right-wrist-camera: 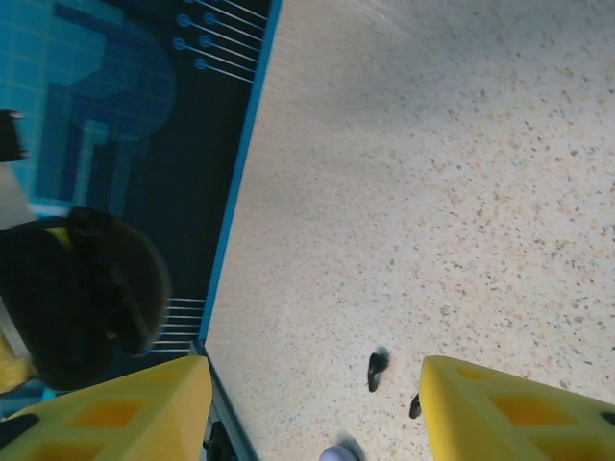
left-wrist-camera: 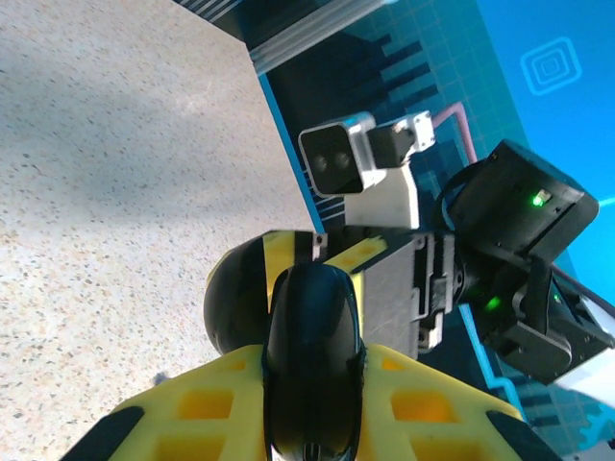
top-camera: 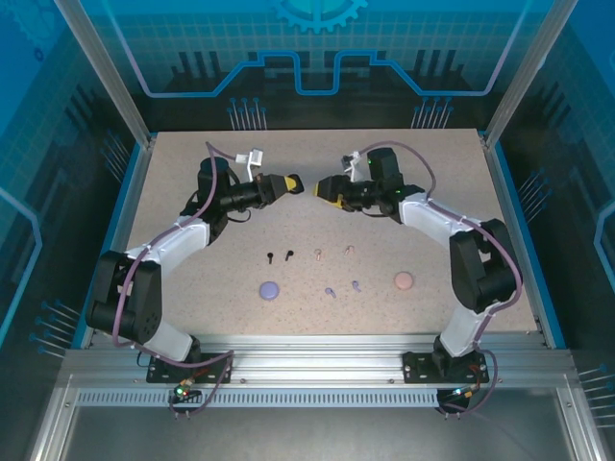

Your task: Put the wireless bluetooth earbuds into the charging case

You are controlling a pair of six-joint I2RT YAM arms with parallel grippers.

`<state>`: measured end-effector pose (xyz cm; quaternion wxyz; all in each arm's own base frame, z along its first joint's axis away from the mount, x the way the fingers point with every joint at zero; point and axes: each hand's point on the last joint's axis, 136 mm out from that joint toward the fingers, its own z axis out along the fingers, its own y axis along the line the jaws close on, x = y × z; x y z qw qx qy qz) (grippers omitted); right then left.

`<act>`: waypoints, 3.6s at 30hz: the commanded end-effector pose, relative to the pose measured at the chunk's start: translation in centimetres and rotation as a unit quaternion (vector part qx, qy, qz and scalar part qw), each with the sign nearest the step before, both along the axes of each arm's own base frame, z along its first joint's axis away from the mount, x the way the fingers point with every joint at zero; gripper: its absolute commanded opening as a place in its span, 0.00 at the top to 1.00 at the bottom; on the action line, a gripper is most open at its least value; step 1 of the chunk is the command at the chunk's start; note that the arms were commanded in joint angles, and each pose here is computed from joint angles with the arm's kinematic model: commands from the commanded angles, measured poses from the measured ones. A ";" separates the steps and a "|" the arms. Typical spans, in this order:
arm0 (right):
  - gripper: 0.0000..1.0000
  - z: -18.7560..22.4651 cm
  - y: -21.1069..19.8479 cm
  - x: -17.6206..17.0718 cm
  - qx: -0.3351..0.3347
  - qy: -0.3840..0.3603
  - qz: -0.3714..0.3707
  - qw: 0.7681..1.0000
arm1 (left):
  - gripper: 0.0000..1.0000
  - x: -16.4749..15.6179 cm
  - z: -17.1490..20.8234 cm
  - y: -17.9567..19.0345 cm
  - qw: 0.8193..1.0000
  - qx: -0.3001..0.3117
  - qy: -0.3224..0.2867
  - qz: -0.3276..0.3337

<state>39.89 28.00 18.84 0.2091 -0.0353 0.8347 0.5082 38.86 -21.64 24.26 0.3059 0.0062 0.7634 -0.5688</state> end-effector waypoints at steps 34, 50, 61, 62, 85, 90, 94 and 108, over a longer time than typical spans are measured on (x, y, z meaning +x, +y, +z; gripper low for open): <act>0.62 5.3 1.9 -0.8 0.047 -0.071 0.078 0.993 | 1.00 -0.9 3.5 -3.0 0.992 -0.030 -0.042 -0.117; 0.68 4.0 1.7 -1.3 0.041 -0.056 0.079 0.994 | 1.00 -0.4 3.7 -2.9 0.993 -0.026 -0.045 -0.107; 0.67 3.1 2.2 -2.2 0.026 -0.050 0.090 0.994 | 1.00 -0.1 3.2 -2.9 0.994 -0.022 -0.041 -0.103; 0.68 3.0 2.1 -2.2 0.024 -0.048 0.089 0.995 | 1.00 -0.1 3.3 -2.8 0.994 -0.022 -0.042 -0.102; 1.00 3.9 3.2 -0.7 -0.026 -0.039 0.085 0.995 | 0.66 0.2 1.6 -2.7 0.997 -0.010 -0.019 -0.078; 1.00 3.6 2.2 0.0 -0.072 -0.041 0.068 0.994 | 0.25 1.0 1.0 -1.9 0.999 0.008 -0.017 -0.046; 1.00 3.8 1.1 0.5 -0.116 -0.049 0.067 0.990 | 0.08 1.5 1.1 -1.0 0.999 0.021 -0.021 -0.034; 1.00 3.8 -1.4 2.8 -0.252 -0.116 0.117 0.954 | 0.01 1.4 0.7 1.4 0.991 0.106 -0.046 -0.072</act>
